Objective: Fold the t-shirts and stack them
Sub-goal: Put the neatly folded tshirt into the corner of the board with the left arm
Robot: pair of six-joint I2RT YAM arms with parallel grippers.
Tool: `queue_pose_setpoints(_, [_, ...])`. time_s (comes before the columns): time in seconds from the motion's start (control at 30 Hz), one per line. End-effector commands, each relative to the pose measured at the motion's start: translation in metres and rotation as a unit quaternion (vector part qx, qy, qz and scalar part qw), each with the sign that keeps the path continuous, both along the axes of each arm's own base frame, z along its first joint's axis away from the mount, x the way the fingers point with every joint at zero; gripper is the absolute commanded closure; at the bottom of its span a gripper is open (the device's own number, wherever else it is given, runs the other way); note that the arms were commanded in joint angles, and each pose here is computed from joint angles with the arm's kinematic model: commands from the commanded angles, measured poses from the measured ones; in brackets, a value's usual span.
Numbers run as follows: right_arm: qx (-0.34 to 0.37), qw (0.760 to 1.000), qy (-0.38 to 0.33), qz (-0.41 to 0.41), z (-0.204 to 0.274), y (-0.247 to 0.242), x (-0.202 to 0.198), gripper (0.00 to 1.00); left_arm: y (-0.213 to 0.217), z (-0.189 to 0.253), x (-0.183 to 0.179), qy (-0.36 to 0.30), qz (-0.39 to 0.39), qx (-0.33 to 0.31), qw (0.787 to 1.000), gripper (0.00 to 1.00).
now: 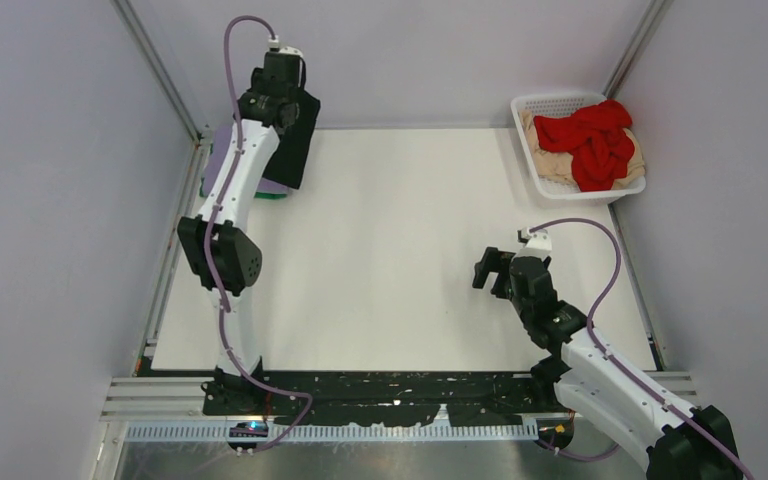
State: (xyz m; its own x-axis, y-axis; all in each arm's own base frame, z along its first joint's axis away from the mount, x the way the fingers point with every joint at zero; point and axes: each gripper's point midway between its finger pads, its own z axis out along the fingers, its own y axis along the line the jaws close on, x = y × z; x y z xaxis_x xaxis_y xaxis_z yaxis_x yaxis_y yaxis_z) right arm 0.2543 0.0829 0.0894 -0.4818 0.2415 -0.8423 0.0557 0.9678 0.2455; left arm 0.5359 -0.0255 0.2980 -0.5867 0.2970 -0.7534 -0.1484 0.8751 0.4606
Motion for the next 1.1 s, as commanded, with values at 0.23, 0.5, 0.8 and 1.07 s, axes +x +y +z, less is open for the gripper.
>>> queue_pose_setpoints(0.23, [-0.016,0.998,-0.029,-0.047,0.026,-0.015,0.014,0.05,0.041,-0.01,0.056,-0.049,0.012,-0.014,0.999,1.0])
queue_pose_setpoints(0.5, [-0.035,0.998,-0.004,-0.058,0.019,-0.018,0.017,0.05,0.074,-0.026,0.076,-0.057,0.045,0.015,0.997,1.0])
queue_pose_setpoints(0.8, [-0.059,0.996,0.002,-0.067,0.035,-0.024,0.019,0.05,0.113,-0.066,0.085,-0.033,0.072,0.028,0.996,1.0])
queue_pose_setpoints(1.07, [-0.093,0.991,0.002,-0.099,0.045,-0.04,0.02,0.05,0.128,-0.096,0.092,-0.011,0.074,0.043,0.996,1.0])
